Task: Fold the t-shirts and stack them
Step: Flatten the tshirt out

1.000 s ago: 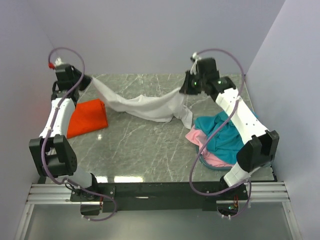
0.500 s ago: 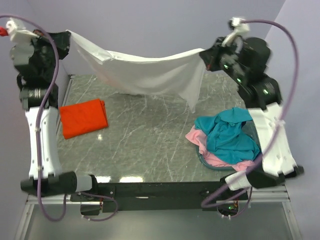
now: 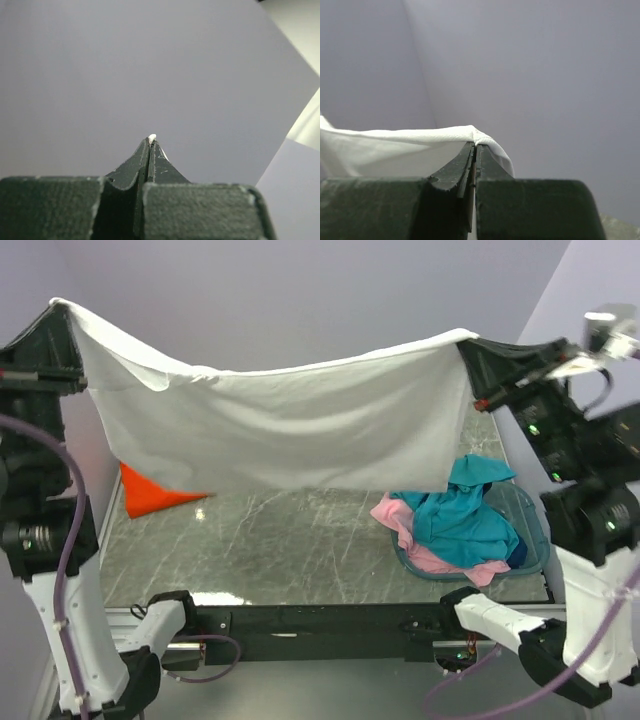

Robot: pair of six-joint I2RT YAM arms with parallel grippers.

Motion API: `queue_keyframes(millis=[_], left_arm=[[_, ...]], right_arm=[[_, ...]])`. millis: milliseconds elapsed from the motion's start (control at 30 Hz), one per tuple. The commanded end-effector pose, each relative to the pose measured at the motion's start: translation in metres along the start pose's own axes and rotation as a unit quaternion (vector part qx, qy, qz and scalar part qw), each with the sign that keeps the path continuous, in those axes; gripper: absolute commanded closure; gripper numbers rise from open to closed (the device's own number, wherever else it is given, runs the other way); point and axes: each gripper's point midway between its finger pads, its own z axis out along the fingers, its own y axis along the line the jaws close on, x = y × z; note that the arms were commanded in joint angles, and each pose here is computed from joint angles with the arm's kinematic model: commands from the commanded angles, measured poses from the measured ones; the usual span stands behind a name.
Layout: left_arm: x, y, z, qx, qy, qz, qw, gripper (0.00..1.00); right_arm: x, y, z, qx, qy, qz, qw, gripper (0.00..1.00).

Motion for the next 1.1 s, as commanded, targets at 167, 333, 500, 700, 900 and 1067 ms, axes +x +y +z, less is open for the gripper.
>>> queue_keyframes(millis=[167,333,500,700,900,1067], left_arm=[[0.142,0.094,0.043,-0.071,0.197,-0.012,0.978,1.0],[0.168,0.112,0.046,-0.085,0.235,-0.018,0.968,1.0],[0.171,0.114,0.047,-0.087,0.242,-0.016,0.966,1.0],[0.127,0.092,0.038,-0.079,0.2,-0.003,0.977,1.0],[0.055,0.05,0.011,-0.063,0.116,0.048,0.99,1.0],[-0.006,0.012,-0.016,-0.052,0.043,0.102,0.992,1.0]], right_arm=[[0.109,-0.035,0.061,0.032,0.116,0.014,0.993,1.0],[0.138,-0.051,0.074,0.052,0.151,0.004,0.987,1.0],[0.141,-0.051,0.073,0.057,0.158,0.007,0.986,1.0],[0.115,-0.033,0.056,0.03,0.137,0.012,0.99,1.0],[0.077,-0.015,0.031,0.009,0.096,0.001,0.995,1.0],[0.035,-0.002,0.007,-0.007,0.047,-0.018,0.999,1.0]])
